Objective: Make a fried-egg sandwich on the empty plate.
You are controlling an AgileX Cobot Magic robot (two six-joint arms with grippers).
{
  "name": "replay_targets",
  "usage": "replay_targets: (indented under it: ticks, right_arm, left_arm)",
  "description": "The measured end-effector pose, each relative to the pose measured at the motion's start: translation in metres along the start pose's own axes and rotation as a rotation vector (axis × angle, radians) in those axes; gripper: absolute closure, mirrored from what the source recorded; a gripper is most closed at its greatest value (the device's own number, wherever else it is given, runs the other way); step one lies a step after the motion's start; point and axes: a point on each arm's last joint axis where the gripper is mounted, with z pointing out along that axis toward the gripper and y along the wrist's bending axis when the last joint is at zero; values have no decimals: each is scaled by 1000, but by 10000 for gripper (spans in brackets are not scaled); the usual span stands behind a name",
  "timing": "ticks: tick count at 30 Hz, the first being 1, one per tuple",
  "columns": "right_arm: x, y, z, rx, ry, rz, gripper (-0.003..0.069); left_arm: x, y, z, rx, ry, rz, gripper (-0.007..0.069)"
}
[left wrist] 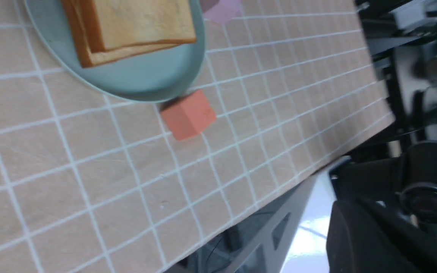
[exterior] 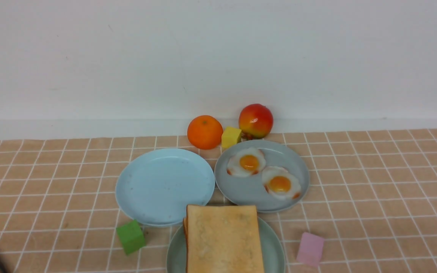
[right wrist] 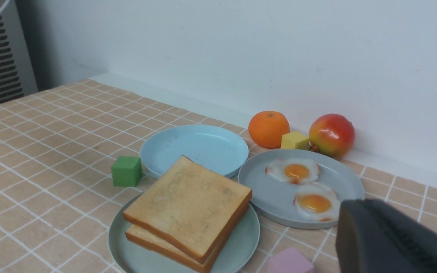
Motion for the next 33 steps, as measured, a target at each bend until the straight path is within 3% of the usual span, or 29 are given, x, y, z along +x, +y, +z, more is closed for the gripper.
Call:
replay_targets:
  ticks: [8, 20, 23, 27, 28, 29, 30, 32, 33]
  right_arm:
    - [1, 0, 0, -5, 10, 3, 672]
    - [3, 1, 0, -10, 25, 4, 668]
    - [3, 1, 0, -10, 25, 3, 664]
    - [3, 1, 0, -10, 25, 2, 664]
    - [3, 1, 0, -10, 25, 2, 664]
    - [3, 1, 0, -10, 25, 2, 664]
    - [3, 1, 0, -10, 25, 2, 664]
    - [3, 1, 0, -10, 25, 2, 662]
    - [3, 1, 0, -10, 25, 2, 662]
  left_arm:
    - [8, 3, -15, 86, -182, 14, 638]
    - [7, 6, -15, 82, -218, 29, 638]
    - [10, 18, -21, 5, -338, 171, 638]
    - [18, 47, -25, -190, -518, 317, 638]
    - [25, 65, -24, -318, -585, 378, 638]
    - [26, 67, -23, -334, -591, 385, 638]
    - [36, 88, -18, -463, -633, 414, 638]
    - [47, 111, -8, -575, -628, 393, 638]
    - [47, 111, -9, -580, -632, 390, 638]
